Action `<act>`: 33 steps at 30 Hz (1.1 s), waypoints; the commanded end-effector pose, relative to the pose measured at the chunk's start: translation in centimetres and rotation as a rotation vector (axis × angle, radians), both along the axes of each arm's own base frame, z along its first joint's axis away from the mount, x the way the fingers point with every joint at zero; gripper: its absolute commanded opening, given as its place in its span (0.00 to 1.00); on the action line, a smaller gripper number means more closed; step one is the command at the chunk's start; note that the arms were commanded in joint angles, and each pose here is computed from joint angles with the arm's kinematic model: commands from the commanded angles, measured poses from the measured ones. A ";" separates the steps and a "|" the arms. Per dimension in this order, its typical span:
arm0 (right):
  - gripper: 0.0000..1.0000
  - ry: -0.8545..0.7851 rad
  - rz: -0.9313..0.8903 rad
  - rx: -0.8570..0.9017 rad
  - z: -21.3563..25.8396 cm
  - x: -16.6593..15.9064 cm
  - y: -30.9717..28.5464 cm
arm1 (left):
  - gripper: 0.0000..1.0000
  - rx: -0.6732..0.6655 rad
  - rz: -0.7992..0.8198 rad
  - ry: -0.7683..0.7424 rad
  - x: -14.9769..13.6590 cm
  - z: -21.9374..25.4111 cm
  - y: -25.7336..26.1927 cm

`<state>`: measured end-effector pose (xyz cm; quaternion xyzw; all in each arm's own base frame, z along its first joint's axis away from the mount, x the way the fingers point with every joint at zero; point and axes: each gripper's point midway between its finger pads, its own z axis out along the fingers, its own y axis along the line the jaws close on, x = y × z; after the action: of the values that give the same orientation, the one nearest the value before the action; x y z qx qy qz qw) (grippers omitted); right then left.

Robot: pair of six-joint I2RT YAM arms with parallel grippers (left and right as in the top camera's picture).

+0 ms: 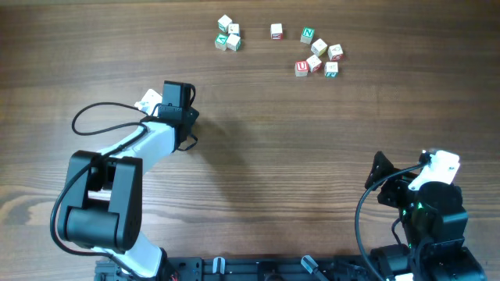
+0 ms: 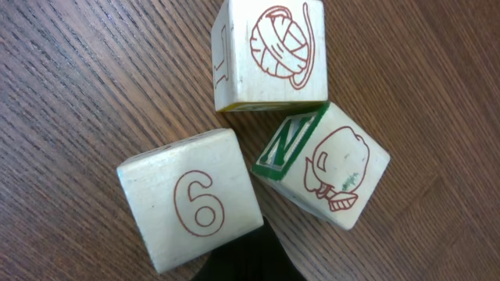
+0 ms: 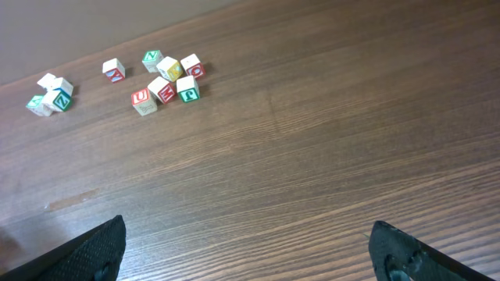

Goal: Form a circle

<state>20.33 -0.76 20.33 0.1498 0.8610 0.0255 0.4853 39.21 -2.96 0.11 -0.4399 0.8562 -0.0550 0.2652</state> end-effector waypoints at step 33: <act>1.00 0.007 0.011 -0.006 -0.2 0.1 0.1 | 0.04 0.032 0.008 -0.011 0.3 -0.2 1.0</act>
<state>20.33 -0.76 20.33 0.1498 0.8610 0.0255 0.4853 39.79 -2.65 0.37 -0.4403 0.8519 -0.0570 0.2777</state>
